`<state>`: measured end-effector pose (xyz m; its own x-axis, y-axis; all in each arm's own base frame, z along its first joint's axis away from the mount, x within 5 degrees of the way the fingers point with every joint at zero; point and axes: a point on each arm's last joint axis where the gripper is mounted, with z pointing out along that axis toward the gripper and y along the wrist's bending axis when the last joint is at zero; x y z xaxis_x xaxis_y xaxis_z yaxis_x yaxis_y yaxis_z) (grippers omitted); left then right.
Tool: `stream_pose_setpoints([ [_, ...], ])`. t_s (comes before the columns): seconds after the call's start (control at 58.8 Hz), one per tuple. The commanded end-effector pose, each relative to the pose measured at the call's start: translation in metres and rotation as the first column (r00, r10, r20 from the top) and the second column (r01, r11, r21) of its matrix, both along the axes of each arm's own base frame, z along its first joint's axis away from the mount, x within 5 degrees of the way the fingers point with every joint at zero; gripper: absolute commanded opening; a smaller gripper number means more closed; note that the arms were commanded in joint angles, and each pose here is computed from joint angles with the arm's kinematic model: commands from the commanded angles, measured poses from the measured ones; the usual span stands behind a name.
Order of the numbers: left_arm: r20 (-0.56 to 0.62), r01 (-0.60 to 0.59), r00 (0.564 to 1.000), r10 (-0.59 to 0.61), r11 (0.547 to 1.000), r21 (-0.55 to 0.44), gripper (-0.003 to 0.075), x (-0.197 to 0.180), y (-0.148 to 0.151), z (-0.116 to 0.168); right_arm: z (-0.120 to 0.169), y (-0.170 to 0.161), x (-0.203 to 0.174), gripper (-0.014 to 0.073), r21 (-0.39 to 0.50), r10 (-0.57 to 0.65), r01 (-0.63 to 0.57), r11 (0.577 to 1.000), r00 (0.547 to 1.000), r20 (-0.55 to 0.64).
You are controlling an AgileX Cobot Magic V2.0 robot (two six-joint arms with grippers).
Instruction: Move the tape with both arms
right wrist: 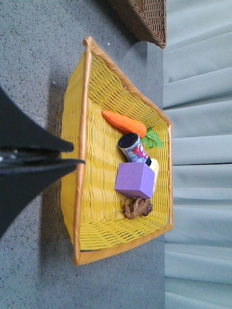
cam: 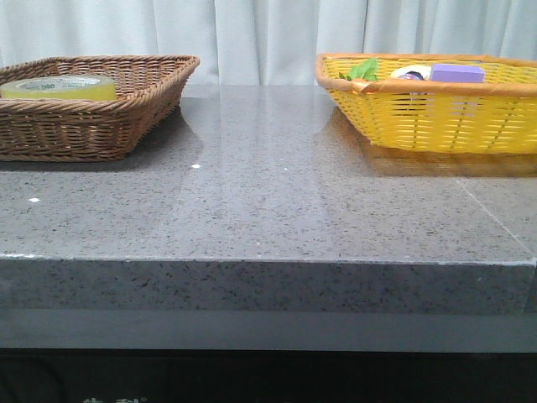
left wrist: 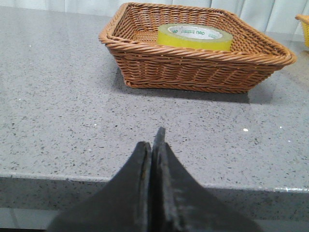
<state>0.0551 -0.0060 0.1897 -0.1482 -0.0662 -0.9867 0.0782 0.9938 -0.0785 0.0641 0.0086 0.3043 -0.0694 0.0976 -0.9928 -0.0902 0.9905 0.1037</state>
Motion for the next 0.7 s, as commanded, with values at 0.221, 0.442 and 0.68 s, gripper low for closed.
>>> stream_pose_setpoints([
  [0.221,0.061,-0.012,0.998,0.014,1.0,-0.027,-0.002,0.001,0.001,-0.004,-0.015,-0.002,0.004,-0.0089,-0.062,-0.002,0.01,0.998,0.992,0.123],
  [0.442,0.061,-0.012,0.998,0.014,1.0,-0.027,-0.002,0.001,0.001,-0.004,-0.067,-0.003,-0.007,-0.0089,-0.051,-0.009,0.015,0.999,0.993,0.117],
  [0.68,0.061,-0.012,0.998,0.014,1.0,-0.027,-0.002,0.001,0.001,-0.004,-0.098,-0.003,-0.01,-0.0089,-0.041,-0.007,0.011,0.999,0.996,0.093],
])
